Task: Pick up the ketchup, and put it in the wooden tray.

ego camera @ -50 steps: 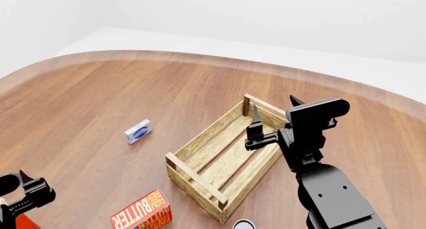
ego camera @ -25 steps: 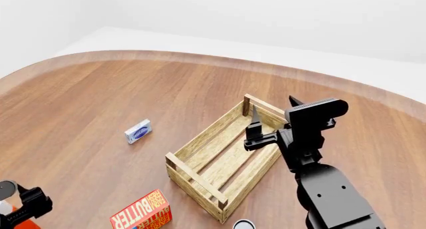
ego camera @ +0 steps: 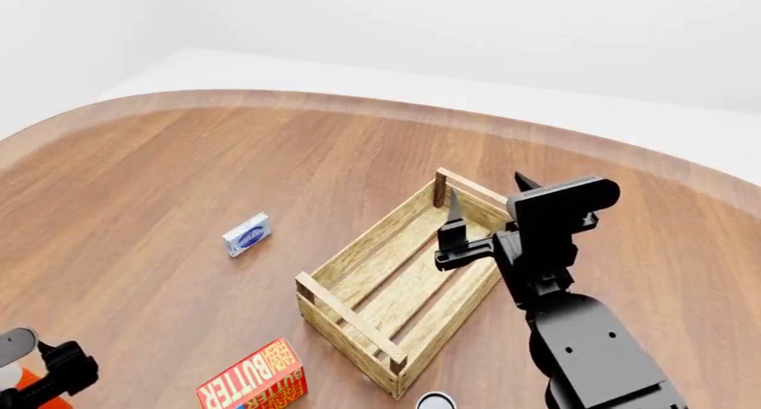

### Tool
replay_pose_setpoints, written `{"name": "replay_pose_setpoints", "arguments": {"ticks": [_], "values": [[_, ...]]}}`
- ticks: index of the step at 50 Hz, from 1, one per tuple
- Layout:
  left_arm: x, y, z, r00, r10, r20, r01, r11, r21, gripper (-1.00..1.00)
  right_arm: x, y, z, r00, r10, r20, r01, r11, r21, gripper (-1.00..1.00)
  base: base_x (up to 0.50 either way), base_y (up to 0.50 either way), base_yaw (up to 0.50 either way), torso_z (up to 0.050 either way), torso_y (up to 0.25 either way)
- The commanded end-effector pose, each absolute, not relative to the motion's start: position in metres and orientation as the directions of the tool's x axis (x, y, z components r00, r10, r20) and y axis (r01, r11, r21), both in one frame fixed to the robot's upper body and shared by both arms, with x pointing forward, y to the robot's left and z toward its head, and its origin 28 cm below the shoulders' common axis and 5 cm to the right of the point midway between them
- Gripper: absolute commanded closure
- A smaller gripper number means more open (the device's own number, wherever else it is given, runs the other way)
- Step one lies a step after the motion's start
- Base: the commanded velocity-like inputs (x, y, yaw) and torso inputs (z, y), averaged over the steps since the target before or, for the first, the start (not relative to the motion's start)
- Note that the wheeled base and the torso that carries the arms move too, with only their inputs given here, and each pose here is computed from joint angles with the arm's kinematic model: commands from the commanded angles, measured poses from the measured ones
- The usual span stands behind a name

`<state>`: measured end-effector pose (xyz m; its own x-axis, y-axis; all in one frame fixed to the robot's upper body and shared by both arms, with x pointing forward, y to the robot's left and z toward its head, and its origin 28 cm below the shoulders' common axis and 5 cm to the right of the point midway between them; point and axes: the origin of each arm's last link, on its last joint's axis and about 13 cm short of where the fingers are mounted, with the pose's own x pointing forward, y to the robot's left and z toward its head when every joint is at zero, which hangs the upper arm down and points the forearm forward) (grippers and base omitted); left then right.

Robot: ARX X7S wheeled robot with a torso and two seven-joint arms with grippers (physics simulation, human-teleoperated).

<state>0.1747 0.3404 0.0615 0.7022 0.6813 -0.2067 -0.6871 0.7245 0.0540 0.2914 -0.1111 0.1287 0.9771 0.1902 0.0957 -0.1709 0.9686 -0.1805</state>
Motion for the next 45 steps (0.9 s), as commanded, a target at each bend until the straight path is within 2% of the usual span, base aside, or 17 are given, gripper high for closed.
{"name": "replay_pose_setpoints", "arguments": {"ticks": [1,45], "values": [[0.18,0.342,0.052,0.689,0.692,-0.216,-0.698,0.714,0.058,-1.0,0.291,-0.111,0.128,0.977,0.19,0.092,-0.171,0.968,-0.181,-1.0,0.0,0.0,0.0,0.0,0.0],[0.203,0.353,0.026,0.631,0.734,-0.253,-0.74,0.666,0.087,-1.0,0.292,-0.113,0.129,0.98,0.18,0.09,-0.16,0.969,-0.188,-1.0,0.0,0.0,0.0,0.0,0.0]]}}
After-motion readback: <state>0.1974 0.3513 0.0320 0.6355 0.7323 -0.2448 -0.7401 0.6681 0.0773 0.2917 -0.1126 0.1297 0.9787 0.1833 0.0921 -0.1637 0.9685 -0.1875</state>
